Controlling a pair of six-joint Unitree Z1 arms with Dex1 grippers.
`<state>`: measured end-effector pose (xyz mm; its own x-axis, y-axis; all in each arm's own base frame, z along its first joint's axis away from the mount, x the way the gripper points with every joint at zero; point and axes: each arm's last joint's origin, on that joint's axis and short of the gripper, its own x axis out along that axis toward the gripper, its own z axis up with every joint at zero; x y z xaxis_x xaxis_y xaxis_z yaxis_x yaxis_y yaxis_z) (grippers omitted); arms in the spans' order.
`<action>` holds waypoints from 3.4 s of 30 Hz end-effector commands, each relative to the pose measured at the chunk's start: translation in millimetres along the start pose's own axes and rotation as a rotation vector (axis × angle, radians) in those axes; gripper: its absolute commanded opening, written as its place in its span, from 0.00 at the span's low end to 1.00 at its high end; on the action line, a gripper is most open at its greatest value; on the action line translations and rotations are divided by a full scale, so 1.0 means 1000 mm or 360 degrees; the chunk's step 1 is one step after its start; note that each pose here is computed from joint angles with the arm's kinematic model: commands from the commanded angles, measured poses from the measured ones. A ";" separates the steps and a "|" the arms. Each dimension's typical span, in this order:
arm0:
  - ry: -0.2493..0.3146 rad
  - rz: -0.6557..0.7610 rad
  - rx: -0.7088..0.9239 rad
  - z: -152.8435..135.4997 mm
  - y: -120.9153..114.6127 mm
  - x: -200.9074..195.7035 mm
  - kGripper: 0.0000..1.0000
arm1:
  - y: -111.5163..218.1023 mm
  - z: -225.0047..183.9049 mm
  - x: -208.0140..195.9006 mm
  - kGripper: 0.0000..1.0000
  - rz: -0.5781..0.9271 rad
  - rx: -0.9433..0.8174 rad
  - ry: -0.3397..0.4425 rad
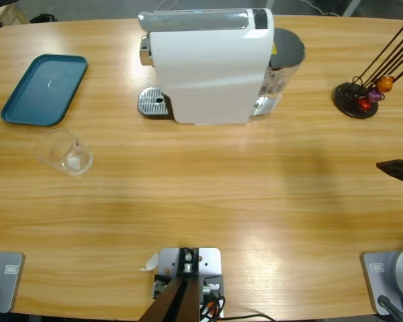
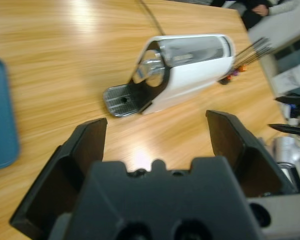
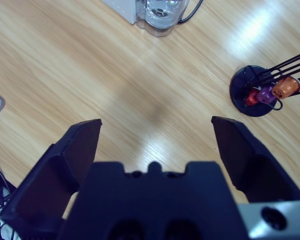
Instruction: Pour coffee
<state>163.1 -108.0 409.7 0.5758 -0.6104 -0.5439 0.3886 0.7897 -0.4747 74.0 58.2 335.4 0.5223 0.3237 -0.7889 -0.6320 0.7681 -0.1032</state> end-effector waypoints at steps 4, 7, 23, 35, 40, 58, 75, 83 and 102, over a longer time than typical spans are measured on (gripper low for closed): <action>0.0264 -0.0042 -0.0119 0.022 0.010 0.098 0.86 | 0.000 -0.002 0.008 1.00 0.0008 -0.0001 0.0055; 0.0294 -0.0019 -0.0131 0.026 0.012 0.114 0.86 | 0.000 -0.001 0.008 1.00 0.0008 -0.0001 0.0057; 0.0433 -0.0092 -0.0380 0.044 0.013 0.168 0.64 | 0.001 0.005 0.016 1.00 0.0011 -0.0007 0.0125; 0.0414 -0.0096 -0.0371 0.058 0.006 0.193 0.35 | 0.001 0.003 0.015 1.00 0.0010 -0.0007 0.0114; 0.0453 -0.0079 -0.0398 0.052 0.007 0.197 0.35 | 0.001 0.004 0.015 1.00 0.0010 -0.0007 0.0113; 0.0410 -0.0124 -0.0366 0.054 0.000 0.176 0.00 | 0.001 0.003 0.015 1.00 0.0010 -0.0008 0.0120; 0.0318 -0.0266 -0.0318 0.065 -0.016 0.143 0.00 | 0.001 0.003 0.014 1.00 0.0010 -0.0009 0.0113; 0.0290 -0.0287 -0.0309 0.067 -0.019 0.134 0.00 | 0.001 0.002 0.014 1.00 0.0013 -0.0011 0.0112; 0.0236 -0.0356 -0.0276 0.073 -0.023 0.136 0.00 | 0.001 0.002 0.014 1.00 0.0013 -0.0011 0.0113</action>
<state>304.0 -203.5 365.2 0.3685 -0.7046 -0.6064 0.2478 0.7032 -0.6665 82.3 65.5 330.6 0.4932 0.2982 -0.8172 -0.6357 0.7648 -0.1046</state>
